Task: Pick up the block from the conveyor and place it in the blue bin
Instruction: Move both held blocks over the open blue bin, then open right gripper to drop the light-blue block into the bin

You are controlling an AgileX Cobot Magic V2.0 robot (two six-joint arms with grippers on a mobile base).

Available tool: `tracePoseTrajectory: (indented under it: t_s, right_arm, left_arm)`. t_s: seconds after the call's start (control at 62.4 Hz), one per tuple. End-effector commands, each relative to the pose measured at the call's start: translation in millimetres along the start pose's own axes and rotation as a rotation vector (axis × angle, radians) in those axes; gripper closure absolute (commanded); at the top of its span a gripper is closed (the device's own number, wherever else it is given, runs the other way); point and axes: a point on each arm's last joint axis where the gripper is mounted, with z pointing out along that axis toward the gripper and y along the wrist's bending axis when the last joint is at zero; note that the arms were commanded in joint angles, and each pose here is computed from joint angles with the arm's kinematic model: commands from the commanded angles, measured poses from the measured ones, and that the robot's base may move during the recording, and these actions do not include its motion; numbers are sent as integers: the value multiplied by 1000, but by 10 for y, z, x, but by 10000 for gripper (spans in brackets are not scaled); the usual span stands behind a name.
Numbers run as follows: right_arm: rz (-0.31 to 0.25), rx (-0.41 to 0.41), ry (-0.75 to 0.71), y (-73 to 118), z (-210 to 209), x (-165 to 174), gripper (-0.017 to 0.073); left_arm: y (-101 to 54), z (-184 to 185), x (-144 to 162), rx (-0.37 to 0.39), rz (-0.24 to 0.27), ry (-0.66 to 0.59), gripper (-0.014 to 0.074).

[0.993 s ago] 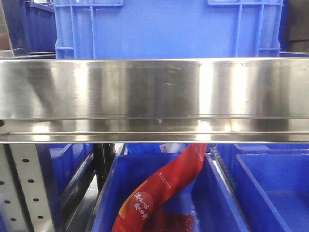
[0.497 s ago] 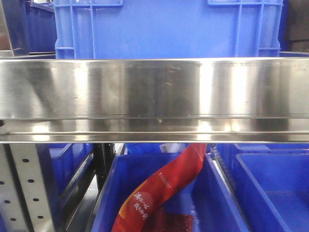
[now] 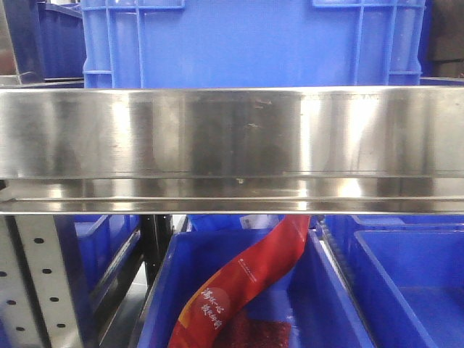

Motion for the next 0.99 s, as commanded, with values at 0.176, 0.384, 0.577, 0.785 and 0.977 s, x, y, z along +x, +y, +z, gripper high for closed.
tracePoseTrajectory:
  t_s: [0.176,0.384,0.577,0.785,0.977]
  right_arm:
    - [-2,-151,49,338,508,-190,721]
    - [-114,-216,119,614,1084,-107,721]
    - [-127,-209,245,707,1582,62,721]
    - [-137,-203,339,720,1752,273,721]
    - [-138,-202,346,720,1773,302,721]
  left_arm:
    - [-265,682,-160,103,3,104,704]
    - [-337,1225,-259,110,7,154,704]
    - [-368,1593,-199,109,8,189,704]
    - [-373,1731,-57,107,10,232,704]
    - [-373,1768,6,105,16,265,688]
